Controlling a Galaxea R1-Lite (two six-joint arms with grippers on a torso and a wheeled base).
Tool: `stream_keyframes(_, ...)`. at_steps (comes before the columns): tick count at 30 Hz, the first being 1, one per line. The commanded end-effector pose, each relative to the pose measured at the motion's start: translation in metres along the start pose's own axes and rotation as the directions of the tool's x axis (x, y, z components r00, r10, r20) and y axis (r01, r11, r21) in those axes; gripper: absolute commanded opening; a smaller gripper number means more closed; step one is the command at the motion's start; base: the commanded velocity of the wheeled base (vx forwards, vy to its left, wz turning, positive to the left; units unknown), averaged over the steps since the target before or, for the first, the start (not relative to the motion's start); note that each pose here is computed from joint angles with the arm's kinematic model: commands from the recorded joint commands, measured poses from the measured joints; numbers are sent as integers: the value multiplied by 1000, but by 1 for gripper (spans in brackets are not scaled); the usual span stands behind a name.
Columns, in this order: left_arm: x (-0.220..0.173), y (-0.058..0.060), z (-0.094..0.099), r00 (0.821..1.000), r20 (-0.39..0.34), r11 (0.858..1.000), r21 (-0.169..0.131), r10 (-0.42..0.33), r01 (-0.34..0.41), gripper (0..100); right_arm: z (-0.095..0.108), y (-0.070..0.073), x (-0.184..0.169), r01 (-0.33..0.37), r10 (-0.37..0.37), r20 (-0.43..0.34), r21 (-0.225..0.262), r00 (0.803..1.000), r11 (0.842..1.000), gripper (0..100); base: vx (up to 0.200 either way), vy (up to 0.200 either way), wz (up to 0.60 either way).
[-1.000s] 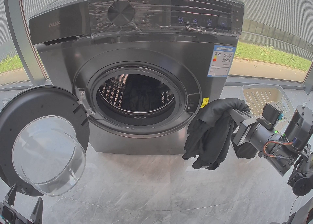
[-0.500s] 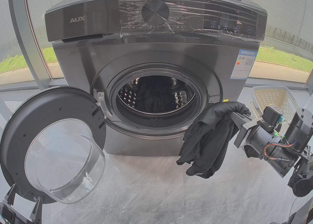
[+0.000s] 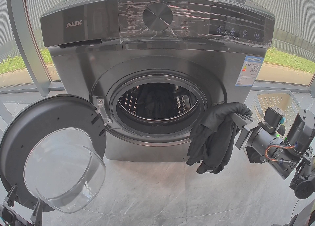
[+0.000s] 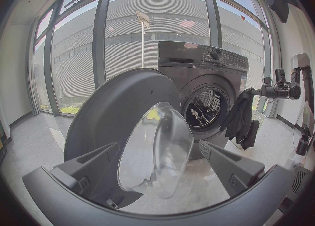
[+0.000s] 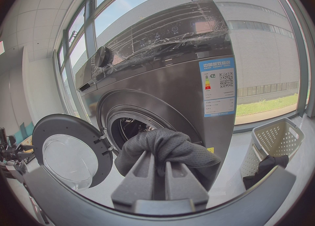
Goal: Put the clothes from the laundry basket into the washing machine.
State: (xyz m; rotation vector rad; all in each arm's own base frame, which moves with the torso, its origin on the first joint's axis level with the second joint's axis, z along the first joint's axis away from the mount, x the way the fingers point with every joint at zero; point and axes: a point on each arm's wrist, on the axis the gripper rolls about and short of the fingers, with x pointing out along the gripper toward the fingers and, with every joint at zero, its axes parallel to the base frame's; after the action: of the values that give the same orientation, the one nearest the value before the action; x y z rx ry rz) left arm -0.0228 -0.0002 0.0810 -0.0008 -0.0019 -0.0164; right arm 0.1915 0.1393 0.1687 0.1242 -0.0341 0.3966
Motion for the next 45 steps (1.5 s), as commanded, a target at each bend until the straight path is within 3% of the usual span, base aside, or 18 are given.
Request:
stream_keyframes(1,0,0,-4,1000,4,1000,-1,1,-1,100,0,0,0,0,0,-1,0,1000,1000,0,0,0,0)
stream_keyframes(9,0,0,-4,1000,4,1000,-1,1,-1,100,-3,4,-4,-22,22,-14,0,1000,1000,0,0,0,0)
stream_keyframes(14,0,0,-5,1000,3,1000,15,12,-12,100,-6,9,-7,-45,45,-26,0,999,999,0,0,0,0)
stream_keyframes(22,0,0,-5,1000,3,1000,12,16,-16,100,-10,31,3,-110,110,-37,6,993,994,0,0,0,0)
stream_keyframes(25,-2,0,4,999,50,1000,9,10,-11,100,-7,37,5,-126,127,-20,23,992,992,0,0,0,0)
stream_keyframes(26,-12,-2,39,982,184,999,13,-47,45,100,-4,46,3,-159,160,-10,35,987,987,0,0,0,0)
stream_keyframes(27,-14,-3,49,977,195,996,29,-90,86,100,-4,47,3,-165,166,-11,45,986,985,0,0,0,0)
stream_keyframes(30,-7,-6,61,963,140,973,60,-229,223,100,-7,50,4,-171,173,-20,65,985,983,0,0,0,0)
stream_keyframes(31,1,-8,66,951,86,954,59,-297,293,100,-10,52,6,-177,179,-28,66,983,982,0,0,0,0)
stream_keyframes(34,23,-9,72,911,-35,911,17,-411,412,100,-10,55,9,-183,185,-27,70,982,981,0,0,0,0)
stream_keyframes(37,41,-10,77,874,-80,877,-1,-479,480,100,-9,59,9,-203,206,-22,76,978,976,0,0,0,0)
stream_keyframes(39,56,-11,80,846,-110,850,10,-522,526,100,-11,61,11,-205,208,-27,85,978,975,0,0,0,0)
stream_keyframes(42,69,-13,79,817,-151,823,32,-557,567,100,-12,63,13,-208,210,-18,96,977,973,0,0,0,0)
stream_keyframes(43,74,-14,78,797,-169,805,29,-580,592,100,-13,64,16,-209,211,-14,96,977,973,0,0,0,0)
stream_keyframes(44,77,-15,78,786,-178,796,25,-592,605,100,-13,64,17,-209,211,-9,97,977,973,0,0,0,0)
stream_keyframes(45,82,-18,78,758,-194,771,15,-623,637,100,-13,66,18,-212,213,0,100,977,972,0,0,0,0)
